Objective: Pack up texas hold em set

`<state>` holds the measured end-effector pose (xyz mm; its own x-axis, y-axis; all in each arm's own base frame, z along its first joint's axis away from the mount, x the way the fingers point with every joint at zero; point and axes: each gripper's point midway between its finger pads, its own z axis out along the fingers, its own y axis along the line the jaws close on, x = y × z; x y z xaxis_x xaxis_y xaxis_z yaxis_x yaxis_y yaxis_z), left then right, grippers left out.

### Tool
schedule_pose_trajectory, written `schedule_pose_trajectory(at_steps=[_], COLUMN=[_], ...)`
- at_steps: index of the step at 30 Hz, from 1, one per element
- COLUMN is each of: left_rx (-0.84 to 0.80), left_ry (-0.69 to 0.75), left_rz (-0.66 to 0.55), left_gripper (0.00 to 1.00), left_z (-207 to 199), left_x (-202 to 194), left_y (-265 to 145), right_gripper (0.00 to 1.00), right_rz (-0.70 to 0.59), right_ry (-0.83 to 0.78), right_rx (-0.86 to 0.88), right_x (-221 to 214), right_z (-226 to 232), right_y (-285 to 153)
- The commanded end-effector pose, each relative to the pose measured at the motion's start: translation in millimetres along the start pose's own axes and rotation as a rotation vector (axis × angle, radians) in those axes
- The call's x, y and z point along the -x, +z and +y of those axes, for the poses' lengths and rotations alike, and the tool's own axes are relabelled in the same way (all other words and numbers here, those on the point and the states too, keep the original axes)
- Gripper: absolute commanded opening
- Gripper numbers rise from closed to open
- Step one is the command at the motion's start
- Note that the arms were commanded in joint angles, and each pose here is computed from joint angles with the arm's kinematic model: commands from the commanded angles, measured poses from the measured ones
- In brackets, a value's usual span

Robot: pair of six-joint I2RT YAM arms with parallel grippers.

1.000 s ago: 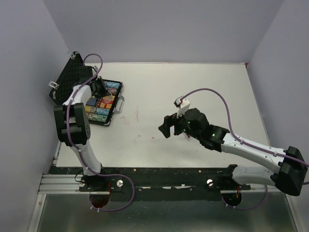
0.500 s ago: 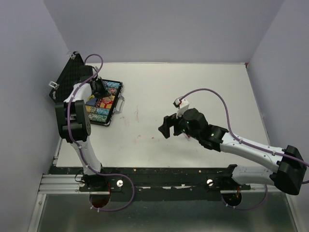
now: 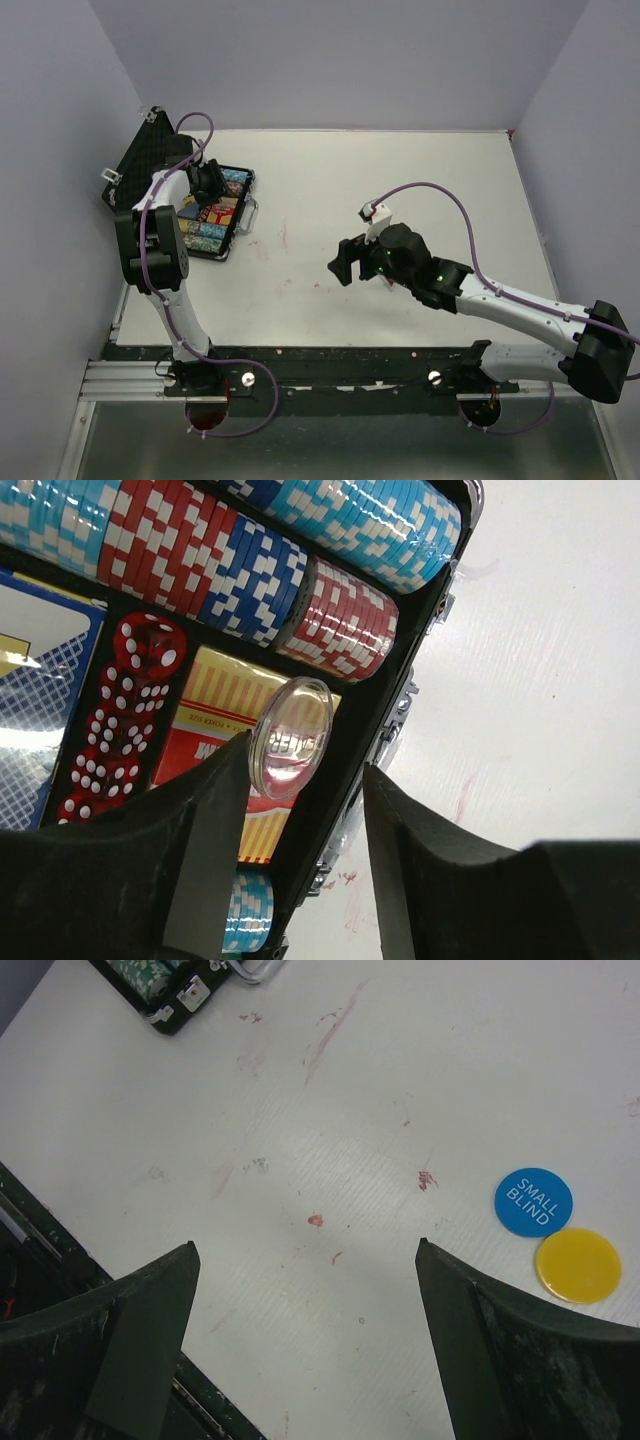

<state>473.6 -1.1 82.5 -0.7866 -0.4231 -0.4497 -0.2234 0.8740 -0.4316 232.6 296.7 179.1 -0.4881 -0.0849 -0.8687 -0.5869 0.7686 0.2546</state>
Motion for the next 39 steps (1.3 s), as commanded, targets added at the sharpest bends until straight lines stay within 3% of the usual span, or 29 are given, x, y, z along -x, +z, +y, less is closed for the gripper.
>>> schedule_pose_trajectory(at_steps=[1, 2, 8, 14, 25, 31, 34, 39], left_rx=[0.038, 0.046, 0.067, 0.045, 0.012, -0.096, -0.161, -0.213], left_ry=[0.007, 0.009, 0.039, 0.075, 0.208, 0.274, 0.340, 0.400], left_rz=[0.005, 0.002, -0.011, -0.033, -0.190, -0.222, -0.212, -0.180], left_gripper=[0.59, 0.67, 0.71, 0.72, 0.73, 0.74, 0.74, 0.74], left_z=[4, 4, 1, -12, -56, -94, -121, -128], left_x=[4, 4, 5, 8, 22, 6, -17, -64], left_y=[1, 0, -3, -9, -70, -115, -136, -154], right_gripper=[0.96, 0.96, 0.96, 0.96, 0.98, 0.96, 0.95, 0.96], right_rz=[0.013, 0.009, 0.008, 0.004, 0.075, 0.163, 0.215, 0.309], right_ry=[0.009, 0.010, 0.013, 0.035, 0.101, 0.204, 0.221, 0.200], right_rx=[0.013, 0.014, 0.002, -0.064, -0.221, -0.312, -0.395, -0.498], right_x=[2, 3, 3, 2, -15, -35, -47, -65], right_z=[6, 6, 4, -7, -46, -96, -127, -161], right_y=[-1, -1, -1, -2, 3, 1, -4, -6])
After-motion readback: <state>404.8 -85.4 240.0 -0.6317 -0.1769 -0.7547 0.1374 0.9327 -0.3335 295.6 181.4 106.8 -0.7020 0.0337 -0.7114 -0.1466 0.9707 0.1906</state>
